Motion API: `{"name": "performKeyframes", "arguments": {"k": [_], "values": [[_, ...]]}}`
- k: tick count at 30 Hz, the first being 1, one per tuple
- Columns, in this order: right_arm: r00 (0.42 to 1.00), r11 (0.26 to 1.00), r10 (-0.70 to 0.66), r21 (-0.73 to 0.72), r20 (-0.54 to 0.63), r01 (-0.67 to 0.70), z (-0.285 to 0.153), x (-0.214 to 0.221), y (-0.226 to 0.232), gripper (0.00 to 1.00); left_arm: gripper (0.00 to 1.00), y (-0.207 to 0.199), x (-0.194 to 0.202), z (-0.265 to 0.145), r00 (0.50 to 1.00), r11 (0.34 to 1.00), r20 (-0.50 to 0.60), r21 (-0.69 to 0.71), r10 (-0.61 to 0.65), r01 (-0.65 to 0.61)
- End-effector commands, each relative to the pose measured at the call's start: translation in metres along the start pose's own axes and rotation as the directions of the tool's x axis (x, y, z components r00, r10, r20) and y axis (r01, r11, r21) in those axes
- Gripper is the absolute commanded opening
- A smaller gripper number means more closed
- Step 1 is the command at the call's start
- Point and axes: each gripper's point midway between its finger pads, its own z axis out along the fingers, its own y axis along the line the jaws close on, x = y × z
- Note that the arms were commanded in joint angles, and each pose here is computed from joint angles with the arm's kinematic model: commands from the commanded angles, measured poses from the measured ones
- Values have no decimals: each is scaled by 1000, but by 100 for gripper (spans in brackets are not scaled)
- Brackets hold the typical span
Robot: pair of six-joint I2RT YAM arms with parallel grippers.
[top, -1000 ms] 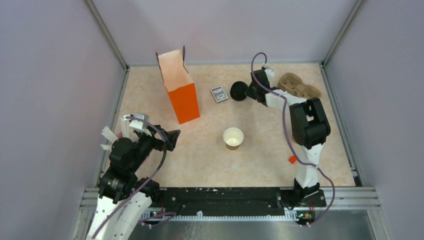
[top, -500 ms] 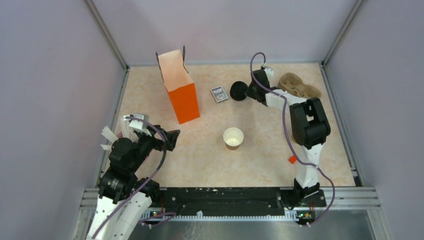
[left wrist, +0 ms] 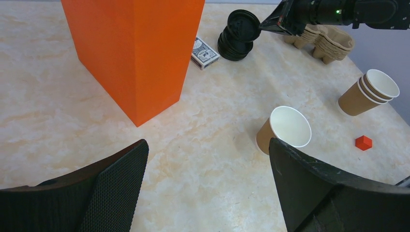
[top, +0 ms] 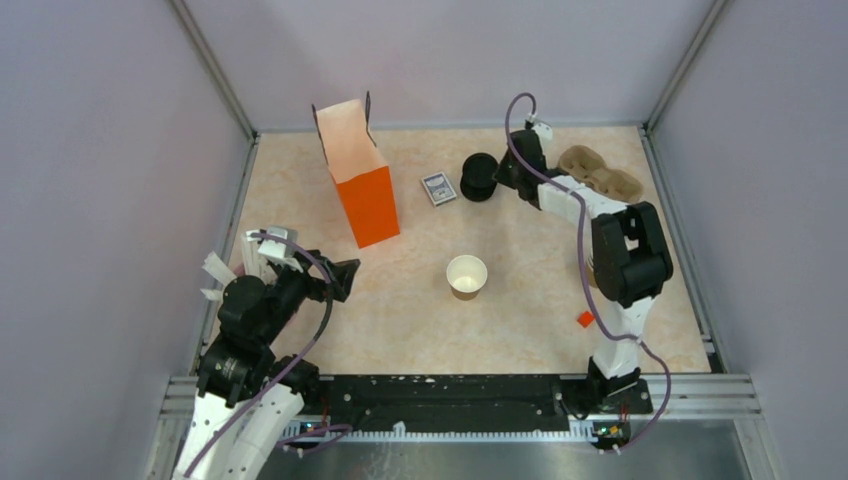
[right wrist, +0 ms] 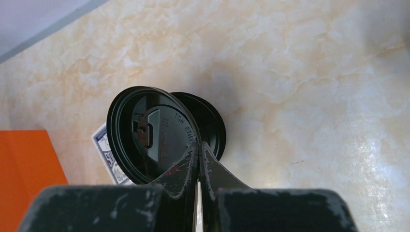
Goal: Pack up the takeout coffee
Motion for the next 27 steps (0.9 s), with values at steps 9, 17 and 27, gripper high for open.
{"name": "performKeyframes", "arguments": {"k": [9,17,27], "values": [[998,994,-26,-103,57,32,-37,-32,19,0,99,2,-7,4,1000,1000,26,-12,10,-9],[998,982,-63,-177,27,67,-90,-25,17,0,99,-7,-9,6,1000,999,12,34,11,-12],[995,898,-86,-435,-40,60,-192,8,41,0,99,-73,-43,5,994,940,-85,326,-74,98]]}}
